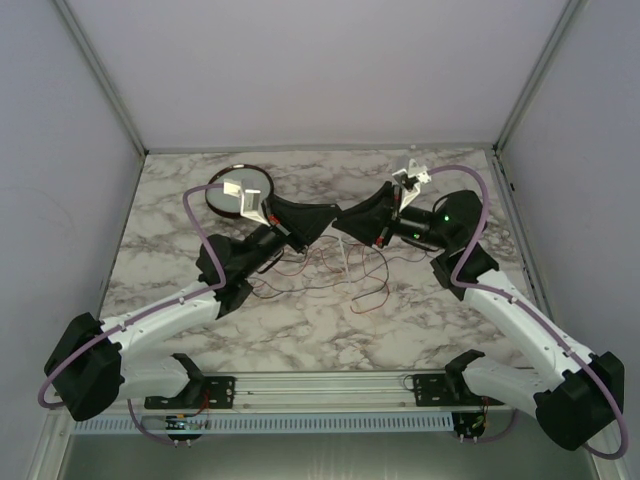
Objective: Zip-tie the wires
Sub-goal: Pick up the ribbon at the center of the board.
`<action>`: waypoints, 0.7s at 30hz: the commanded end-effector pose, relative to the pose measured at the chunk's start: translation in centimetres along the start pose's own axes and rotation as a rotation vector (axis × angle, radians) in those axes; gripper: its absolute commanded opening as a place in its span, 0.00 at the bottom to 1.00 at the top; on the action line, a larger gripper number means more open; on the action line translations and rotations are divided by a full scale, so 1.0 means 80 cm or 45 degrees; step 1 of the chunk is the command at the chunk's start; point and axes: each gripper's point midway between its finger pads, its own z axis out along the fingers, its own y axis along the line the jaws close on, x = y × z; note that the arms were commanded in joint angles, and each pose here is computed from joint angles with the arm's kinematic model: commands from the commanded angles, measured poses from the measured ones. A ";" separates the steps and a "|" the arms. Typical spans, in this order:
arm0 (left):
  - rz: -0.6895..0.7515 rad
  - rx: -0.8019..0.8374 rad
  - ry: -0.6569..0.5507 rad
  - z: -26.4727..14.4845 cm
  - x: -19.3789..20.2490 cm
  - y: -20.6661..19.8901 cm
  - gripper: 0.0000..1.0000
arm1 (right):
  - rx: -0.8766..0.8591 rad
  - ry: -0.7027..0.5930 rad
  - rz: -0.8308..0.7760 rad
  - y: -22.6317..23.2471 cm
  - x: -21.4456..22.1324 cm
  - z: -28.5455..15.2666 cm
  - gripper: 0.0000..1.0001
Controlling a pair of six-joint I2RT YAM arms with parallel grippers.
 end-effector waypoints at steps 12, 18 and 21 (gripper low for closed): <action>0.069 0.036 -0.153 0.007 -0.052 -0.021 0.00 | -0.027 -0.008 0.022 0.006 0.011 -0.001 0.04; 0.070 0.022 -0.127 0.005 -0.045 -0.016 0.17 | -0.018 -0.027 0.021 0.007 0.005 -0.002 0.00; 0.067 0.007 -0.113 0.001 -0.037 -0.011 0.35 | -0.014 -0.034 0.024 0.007 0.002 -0.002 0.00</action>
